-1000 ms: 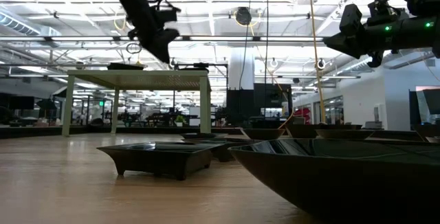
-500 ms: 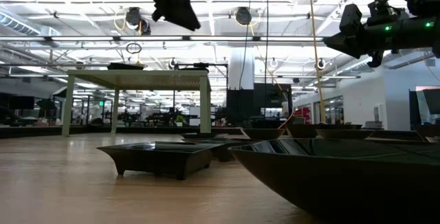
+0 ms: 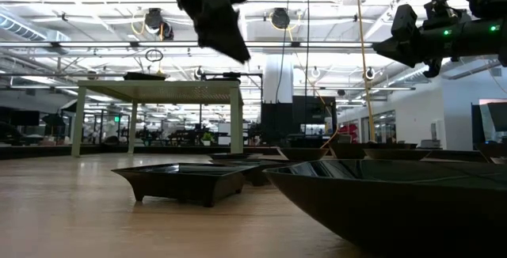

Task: Pick & Place Mini shaped plates
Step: Stack the square plate on top of the square plate on the shelf

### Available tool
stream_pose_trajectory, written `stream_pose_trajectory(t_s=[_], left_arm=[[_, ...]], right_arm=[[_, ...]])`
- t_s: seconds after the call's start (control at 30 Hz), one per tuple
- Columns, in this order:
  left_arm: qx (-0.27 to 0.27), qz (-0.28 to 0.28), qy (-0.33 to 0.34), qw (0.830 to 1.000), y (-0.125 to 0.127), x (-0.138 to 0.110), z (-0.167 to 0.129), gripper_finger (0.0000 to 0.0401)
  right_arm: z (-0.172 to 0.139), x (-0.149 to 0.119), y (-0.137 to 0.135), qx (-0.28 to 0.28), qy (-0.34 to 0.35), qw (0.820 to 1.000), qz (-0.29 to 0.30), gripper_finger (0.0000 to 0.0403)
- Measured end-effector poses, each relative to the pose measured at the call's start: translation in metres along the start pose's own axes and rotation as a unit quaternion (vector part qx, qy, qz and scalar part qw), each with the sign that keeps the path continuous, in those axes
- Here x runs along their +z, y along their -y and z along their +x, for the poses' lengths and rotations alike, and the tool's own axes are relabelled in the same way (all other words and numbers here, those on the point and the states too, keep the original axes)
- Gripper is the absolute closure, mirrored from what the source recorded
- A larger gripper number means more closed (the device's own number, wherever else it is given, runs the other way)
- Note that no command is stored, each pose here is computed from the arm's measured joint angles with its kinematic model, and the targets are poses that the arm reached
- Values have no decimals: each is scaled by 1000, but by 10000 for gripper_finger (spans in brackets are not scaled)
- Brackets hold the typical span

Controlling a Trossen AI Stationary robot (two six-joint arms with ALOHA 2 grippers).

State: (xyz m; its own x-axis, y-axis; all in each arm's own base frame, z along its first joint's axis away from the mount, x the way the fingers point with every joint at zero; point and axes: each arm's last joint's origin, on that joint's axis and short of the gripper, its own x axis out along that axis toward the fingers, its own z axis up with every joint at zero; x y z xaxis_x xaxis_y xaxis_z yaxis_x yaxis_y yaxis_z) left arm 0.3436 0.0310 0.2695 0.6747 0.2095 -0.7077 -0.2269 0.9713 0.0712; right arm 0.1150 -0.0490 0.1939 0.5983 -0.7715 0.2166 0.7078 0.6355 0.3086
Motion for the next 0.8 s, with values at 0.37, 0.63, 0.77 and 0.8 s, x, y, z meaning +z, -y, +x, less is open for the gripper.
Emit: stream_pose_trajectory(t_s=[0.37,0.63,0.77,0.8], left_arm=[[-55,150,-114,981,50,-34,42,293],[-80,248,-162,952,72,-55,63,293],[-83,276,-179,941,76,-65,80,293],[-83,281,-177,940,77,-67,83,293]], right_arm=[[0,0,0,0,0,1000,0,351],[0,0,0,0,0,1000,0,351],[0,0,0,0,0,1000,0,351],[0,0,0,0,0,1000,0,351]])
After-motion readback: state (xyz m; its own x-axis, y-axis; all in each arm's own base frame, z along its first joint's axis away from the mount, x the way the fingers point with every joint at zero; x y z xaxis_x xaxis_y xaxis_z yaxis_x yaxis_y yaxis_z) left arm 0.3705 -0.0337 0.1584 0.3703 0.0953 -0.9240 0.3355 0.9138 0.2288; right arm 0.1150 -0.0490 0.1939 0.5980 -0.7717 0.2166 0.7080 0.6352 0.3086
